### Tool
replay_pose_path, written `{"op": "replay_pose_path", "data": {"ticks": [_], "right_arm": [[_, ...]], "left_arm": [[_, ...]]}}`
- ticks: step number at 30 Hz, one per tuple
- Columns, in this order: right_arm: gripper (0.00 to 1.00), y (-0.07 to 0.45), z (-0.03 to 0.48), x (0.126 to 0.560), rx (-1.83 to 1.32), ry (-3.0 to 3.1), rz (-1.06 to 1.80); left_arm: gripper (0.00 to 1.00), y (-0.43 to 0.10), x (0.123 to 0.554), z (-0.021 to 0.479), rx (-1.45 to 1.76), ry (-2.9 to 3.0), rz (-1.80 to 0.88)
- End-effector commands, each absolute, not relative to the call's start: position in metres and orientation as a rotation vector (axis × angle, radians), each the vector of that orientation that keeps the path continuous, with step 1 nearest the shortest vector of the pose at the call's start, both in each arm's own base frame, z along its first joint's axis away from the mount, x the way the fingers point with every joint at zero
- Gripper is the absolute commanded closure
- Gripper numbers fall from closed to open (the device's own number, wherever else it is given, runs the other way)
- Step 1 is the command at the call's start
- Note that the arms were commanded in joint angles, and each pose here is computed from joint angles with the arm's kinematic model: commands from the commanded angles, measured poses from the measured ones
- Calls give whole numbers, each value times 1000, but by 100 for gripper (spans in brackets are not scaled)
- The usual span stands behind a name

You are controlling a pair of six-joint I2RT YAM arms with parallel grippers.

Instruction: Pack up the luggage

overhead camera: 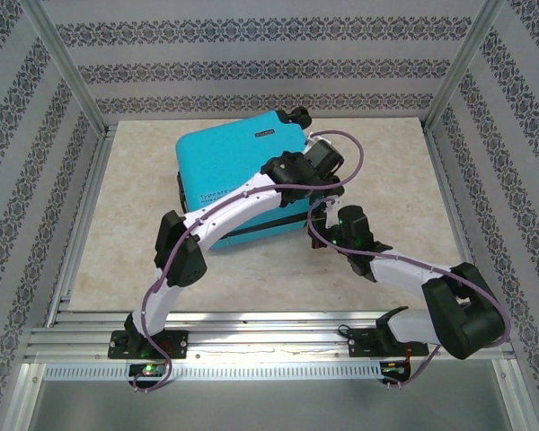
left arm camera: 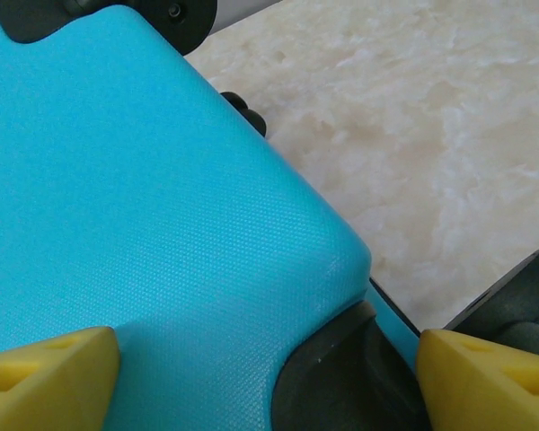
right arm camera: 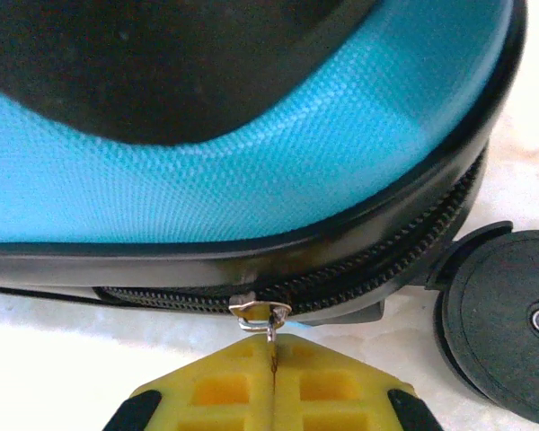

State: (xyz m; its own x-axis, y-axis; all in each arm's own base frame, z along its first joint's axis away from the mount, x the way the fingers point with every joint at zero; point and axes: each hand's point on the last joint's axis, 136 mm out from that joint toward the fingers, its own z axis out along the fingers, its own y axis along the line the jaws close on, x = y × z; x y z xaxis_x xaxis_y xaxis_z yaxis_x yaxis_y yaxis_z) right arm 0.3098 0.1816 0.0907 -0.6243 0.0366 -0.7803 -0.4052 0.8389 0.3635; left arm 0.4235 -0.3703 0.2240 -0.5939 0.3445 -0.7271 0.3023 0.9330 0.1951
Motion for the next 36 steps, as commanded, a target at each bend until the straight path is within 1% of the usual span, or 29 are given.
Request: {"op": "replay_pose_path", "data": {"ticks": [1, 8, 11, 16, 20, 27, 32, 36], "right_arm": [[100, 192, 112, 309, -353, 2062, 715], [100, 216, 114, 290, -468, 2035, 769], [100, 217, 113, 284, -478, 2032, 736], [100, 184, 105, 299, -314, 2074, 513], [100, 171, 106, 306, -255, 2071, 454], [100, 183, 111, 313, -348, 2030, 501], [100, 199, 120, 302, -434, 1986, 618], [100, 204, 122, 295, -461, 1972, 642]], "left_arm": [[15, -314, 401, 175, 600, 2416, 307], [17, -310, 384, 172, 651, 2418, 206], [17, -301, 372, 166, 675, 2429, 188], [17, -281, 362, 165, 656, 2443, 172], [17, -274, 360, 164, 639, 2450, 167], [18, -274, 360, 156, 635, 2465, 135], [19, -268, 354, 149, 646, 2490, 135], [19, -258, 343, 152, 647, 2502, 126]]}}
